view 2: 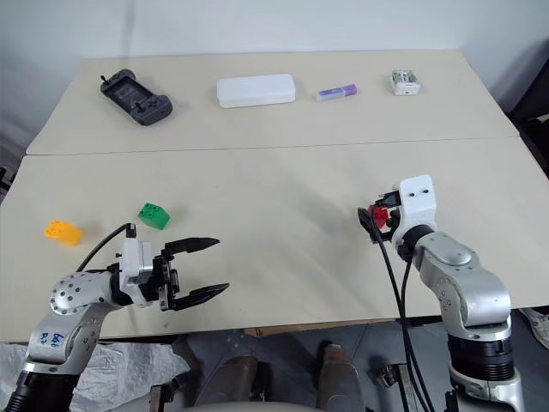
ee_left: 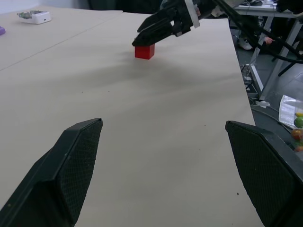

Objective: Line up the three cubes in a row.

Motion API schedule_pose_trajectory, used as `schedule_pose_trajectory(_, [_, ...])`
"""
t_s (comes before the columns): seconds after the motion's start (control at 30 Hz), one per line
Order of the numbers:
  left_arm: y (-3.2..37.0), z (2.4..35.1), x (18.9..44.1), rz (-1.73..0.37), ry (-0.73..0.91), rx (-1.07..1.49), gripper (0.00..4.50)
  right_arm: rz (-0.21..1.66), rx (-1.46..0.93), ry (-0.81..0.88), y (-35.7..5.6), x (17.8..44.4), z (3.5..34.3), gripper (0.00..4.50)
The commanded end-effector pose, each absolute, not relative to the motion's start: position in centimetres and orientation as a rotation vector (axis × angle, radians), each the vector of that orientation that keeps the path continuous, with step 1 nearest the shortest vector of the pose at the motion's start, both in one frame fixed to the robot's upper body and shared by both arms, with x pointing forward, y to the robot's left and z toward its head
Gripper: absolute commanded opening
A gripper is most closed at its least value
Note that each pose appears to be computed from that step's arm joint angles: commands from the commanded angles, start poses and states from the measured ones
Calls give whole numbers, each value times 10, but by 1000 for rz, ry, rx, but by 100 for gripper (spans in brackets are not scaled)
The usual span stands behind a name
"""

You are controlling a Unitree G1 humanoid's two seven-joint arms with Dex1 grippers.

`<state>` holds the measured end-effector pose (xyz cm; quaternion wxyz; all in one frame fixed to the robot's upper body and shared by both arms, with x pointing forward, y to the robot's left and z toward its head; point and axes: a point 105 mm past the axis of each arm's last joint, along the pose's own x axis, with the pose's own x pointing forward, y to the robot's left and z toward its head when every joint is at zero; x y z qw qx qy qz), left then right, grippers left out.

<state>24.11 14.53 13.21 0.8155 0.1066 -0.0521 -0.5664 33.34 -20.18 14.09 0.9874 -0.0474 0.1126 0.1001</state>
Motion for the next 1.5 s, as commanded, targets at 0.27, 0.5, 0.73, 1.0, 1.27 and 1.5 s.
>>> schedule_pose_trajectory(0.27, [147,148,250,-1226,-184,262,450,235,-89,230,-192,331,144,151])
schedule_pose_trajectory(0.5, [156,153,261,-1129,-226,242,450,838,-214,161,-156,327,175,149])
schedule_pose_trajectory(0.73, [172,161,269,-1004,-284,200,450,1443,-535,29,-130,336,178,149])
schedule_pose_trajectory(1.0, [186,155,257,-954,-241,216,450,1614,-628,68,-109,359,152,149])
schedule_pose_trajectory(1.27, [193,150,248,-922,-203,210,450,1614,-596,121,-107,366,149,184])
schedule_pose_trajectory(1.5, [216,148,243,-779,-199,206,450,1571,-593,-93,-118,362,185,409])
